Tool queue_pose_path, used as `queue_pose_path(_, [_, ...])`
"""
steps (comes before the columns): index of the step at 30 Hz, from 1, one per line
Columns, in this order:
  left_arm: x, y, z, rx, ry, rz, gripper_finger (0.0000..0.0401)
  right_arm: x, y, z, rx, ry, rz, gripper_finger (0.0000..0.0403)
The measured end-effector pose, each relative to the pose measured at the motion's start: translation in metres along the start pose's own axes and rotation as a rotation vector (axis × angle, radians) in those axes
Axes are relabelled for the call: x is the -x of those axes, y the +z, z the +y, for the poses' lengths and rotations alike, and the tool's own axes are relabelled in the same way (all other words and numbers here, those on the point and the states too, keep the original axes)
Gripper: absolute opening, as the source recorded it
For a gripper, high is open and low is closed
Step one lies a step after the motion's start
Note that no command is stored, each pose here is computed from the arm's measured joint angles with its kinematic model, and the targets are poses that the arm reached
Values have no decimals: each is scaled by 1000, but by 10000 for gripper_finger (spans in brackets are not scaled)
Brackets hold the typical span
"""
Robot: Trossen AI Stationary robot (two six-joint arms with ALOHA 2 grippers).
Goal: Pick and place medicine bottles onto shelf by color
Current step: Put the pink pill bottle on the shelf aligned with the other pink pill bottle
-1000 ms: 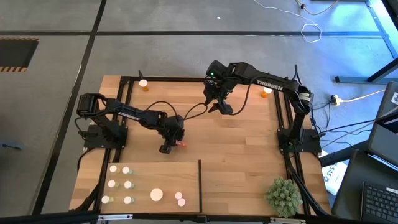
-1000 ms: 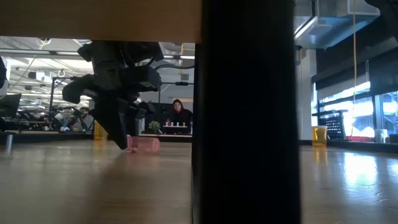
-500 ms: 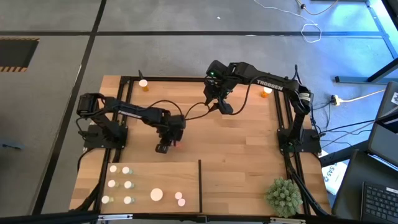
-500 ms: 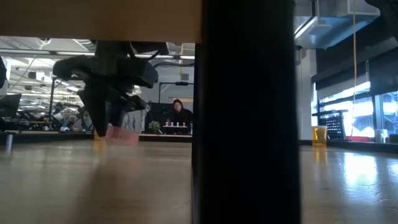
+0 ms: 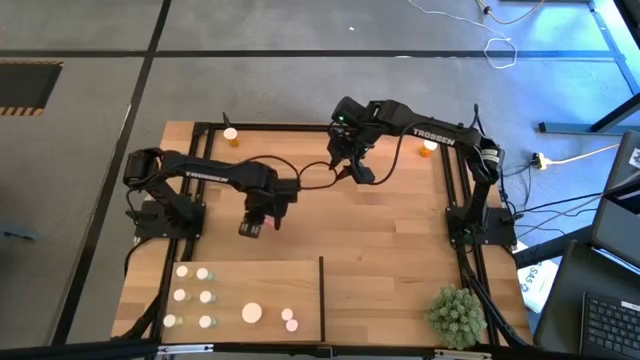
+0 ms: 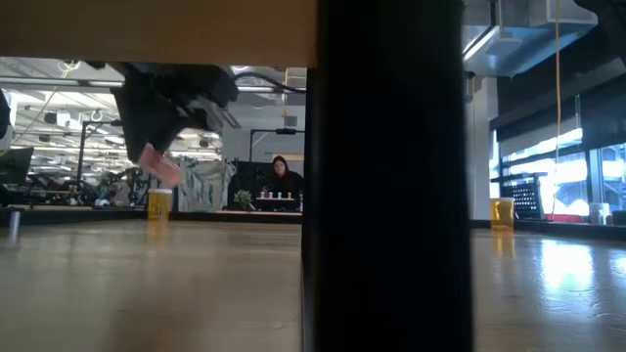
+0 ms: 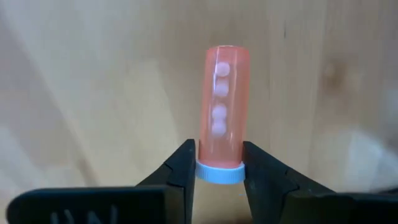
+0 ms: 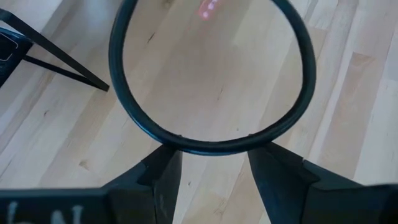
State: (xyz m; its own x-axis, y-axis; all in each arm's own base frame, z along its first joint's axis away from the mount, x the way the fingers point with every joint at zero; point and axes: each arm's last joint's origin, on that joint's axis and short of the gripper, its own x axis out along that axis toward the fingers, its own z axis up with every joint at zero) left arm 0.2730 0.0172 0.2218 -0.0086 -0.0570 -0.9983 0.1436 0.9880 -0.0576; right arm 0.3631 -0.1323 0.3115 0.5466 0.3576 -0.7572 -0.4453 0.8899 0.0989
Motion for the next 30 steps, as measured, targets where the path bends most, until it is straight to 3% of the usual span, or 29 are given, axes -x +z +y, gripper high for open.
queue_pose_path(18, [76,-48,-12,104,67,106,90,0,3,-2,23,-18,-30,184])
queue_pose_path(30, [91,-44,-12,76,67,69,90,1,12,-8,88,-85,-106,184])
